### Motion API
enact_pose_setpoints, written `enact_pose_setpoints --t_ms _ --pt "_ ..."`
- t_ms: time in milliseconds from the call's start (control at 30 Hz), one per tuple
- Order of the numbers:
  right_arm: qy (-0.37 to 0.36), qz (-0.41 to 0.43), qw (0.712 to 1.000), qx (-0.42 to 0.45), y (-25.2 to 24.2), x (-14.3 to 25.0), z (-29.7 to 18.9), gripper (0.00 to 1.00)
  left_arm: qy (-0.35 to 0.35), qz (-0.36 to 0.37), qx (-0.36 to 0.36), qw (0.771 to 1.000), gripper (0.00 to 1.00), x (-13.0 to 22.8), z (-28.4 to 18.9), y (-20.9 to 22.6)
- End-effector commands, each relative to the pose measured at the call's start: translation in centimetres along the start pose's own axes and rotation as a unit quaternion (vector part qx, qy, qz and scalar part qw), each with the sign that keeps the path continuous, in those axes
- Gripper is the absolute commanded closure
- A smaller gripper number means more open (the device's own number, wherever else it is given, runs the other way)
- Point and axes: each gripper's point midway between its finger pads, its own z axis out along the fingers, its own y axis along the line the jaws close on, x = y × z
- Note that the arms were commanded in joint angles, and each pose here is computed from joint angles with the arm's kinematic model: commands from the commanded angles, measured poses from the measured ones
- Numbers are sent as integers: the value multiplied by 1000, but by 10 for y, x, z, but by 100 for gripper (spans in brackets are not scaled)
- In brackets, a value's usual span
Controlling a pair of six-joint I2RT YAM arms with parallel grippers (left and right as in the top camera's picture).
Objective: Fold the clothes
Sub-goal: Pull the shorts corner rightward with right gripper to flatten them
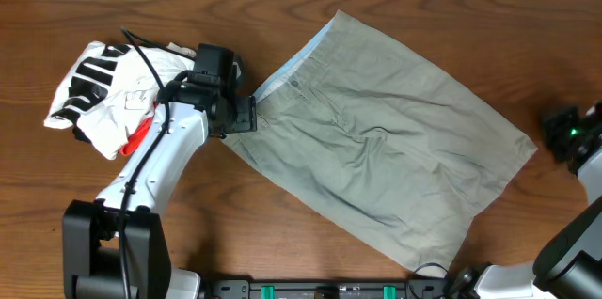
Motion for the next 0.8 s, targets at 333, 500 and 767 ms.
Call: enact_pose_setpoints --t_ms 333,500,767 --pt "-19 -22 988 150 -60 -3 -10 62 -6 1 -4 1000 29 -3 -1 1" --pt "12 -23 990 141 -62 9 3 68 -6 1 -4 1000 29 -4 -1 1" --pt "54 -7 994 99 -60 25 29 85 -6 1 -4 1000 29 -3 -1 1"
